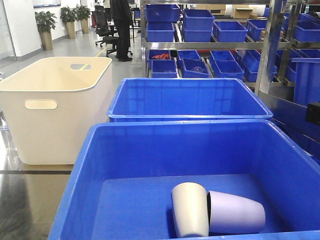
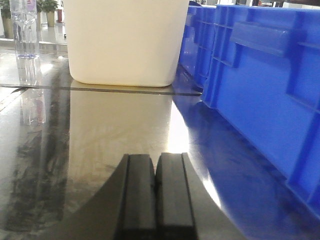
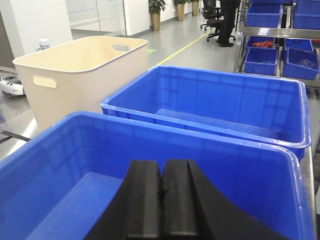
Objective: Grab cup from conveyor and place in blue bin
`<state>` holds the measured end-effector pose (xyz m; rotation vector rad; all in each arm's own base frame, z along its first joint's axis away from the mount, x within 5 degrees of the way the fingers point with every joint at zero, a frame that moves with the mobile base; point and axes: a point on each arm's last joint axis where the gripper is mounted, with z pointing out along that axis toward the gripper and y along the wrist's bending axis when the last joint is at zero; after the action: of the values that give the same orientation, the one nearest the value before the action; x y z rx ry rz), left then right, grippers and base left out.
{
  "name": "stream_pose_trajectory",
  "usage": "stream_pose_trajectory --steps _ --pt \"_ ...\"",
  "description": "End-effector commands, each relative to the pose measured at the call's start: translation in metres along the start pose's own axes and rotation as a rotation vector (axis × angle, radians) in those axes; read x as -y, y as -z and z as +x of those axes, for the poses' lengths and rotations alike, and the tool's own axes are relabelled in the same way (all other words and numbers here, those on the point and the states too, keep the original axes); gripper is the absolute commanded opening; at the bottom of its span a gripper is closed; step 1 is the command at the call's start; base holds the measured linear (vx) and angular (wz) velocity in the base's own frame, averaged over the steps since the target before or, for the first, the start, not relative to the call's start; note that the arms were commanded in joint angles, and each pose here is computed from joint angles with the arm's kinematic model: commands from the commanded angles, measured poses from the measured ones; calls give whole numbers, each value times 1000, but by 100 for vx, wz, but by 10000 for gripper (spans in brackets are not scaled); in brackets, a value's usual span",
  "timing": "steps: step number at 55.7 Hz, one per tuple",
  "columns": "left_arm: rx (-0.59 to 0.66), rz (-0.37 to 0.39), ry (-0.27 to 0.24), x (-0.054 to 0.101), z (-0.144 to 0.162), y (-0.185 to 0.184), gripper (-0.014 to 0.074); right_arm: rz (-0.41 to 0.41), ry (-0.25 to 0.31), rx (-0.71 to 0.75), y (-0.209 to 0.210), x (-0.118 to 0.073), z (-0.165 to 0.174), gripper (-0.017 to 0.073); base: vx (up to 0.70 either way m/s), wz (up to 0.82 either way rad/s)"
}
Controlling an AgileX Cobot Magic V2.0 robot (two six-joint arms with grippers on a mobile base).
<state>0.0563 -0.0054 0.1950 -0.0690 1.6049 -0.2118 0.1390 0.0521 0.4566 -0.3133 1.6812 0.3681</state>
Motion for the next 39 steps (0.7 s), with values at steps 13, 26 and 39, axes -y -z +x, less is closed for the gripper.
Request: stream_pose_trajectory --steps 13,26,39 --pt "85 12 16 1 -6 0 31 17 5 117 7 0 -17 -6 0 0" --pt "85 12 16 1 -6 0 31 17 5 117 7 0 -17 -6 0 0" --pt "85 12 16 1 -6 0 31 19 6 123 7 0 -18 -6 0 0"
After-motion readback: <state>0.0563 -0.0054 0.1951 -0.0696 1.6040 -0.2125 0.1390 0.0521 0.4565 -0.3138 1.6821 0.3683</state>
